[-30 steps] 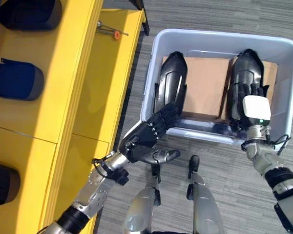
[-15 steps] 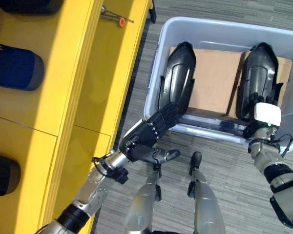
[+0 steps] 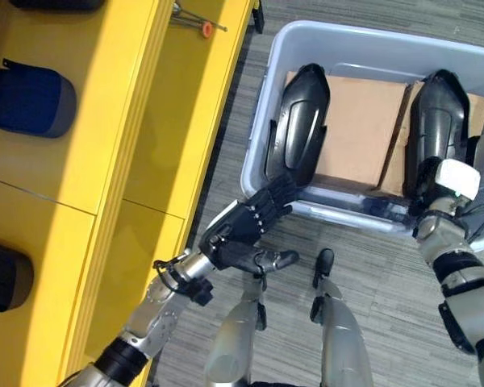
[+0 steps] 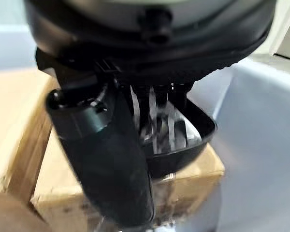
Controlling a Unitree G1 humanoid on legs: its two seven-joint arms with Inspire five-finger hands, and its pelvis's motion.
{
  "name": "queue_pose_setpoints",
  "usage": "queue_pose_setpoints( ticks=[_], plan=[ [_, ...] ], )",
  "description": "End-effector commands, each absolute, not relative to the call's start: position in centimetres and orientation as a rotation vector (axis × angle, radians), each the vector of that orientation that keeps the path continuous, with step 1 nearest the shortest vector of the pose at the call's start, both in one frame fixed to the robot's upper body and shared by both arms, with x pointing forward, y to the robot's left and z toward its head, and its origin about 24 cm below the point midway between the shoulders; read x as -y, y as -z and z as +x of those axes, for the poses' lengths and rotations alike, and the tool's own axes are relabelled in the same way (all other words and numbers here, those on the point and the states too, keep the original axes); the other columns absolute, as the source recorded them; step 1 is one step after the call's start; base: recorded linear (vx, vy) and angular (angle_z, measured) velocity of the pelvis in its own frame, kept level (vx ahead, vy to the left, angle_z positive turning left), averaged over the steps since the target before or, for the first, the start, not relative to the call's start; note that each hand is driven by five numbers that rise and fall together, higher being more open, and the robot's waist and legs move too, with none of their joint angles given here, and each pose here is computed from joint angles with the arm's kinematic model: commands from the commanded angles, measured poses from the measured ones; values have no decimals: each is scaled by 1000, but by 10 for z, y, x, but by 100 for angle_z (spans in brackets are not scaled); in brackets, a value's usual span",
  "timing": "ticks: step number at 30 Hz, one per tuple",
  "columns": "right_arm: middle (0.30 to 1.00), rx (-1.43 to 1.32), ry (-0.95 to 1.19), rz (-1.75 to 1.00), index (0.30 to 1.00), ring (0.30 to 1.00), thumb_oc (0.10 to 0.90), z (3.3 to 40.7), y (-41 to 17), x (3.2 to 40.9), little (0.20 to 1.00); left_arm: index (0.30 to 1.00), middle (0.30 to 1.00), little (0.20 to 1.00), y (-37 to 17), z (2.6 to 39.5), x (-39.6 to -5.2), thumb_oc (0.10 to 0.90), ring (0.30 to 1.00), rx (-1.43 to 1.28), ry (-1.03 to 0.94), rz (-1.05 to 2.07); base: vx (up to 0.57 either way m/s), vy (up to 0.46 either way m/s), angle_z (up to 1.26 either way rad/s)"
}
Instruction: Move parts from the plastic box to the shelf.
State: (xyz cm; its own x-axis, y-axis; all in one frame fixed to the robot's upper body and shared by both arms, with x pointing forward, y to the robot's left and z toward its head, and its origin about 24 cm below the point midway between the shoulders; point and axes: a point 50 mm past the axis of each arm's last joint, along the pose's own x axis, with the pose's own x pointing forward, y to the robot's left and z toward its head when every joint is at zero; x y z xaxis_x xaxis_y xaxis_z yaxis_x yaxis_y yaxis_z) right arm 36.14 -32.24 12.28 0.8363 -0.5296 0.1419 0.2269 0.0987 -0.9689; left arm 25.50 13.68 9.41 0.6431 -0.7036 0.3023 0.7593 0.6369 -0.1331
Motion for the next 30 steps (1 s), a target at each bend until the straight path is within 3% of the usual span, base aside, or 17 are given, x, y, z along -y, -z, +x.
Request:
queue_pose_setpoints(
  ticks=[1, 5, 11, 23, 30],
  plan=[
    [300, -321, 444, -1519, 300, 300, 400, 350, -104, 335, 300, 1000, 1000, 1000, -129, 244, -112, 900, 1000, 438, 1006, -284, 0, 0, 0],
    [300, -200, 423, -1617, 300, 300, 400, 353, -109, 325, 300, 1000, 1000, 1000, -129, 244, -114, 900, 1000, 443, 1006, -284, -3, -1, -1],
    [300, 193, 267, -1824, 300, 300, 400, 358, -115, 278, 300, 1000, 1000, 1000, -128, 244, -126, 900, 1000, 457, 983, -276, 0, 0, 0],
    [300, 754, 442, -1704, 300, 300, 400, 321, -153, 247, 300, 1000, 1000, 1000, -119, 235, -145, 900, 1000, 421, 935, -291, 34, -27, -5],
    [300, 851, 456, -1659, 300, 300, 400, 299, -164, 244, 300, 1000, 1000, 1000, -108, 225, -149, 900, 1000, 375, 922, -325, 110, -1, -14]
  ],
)
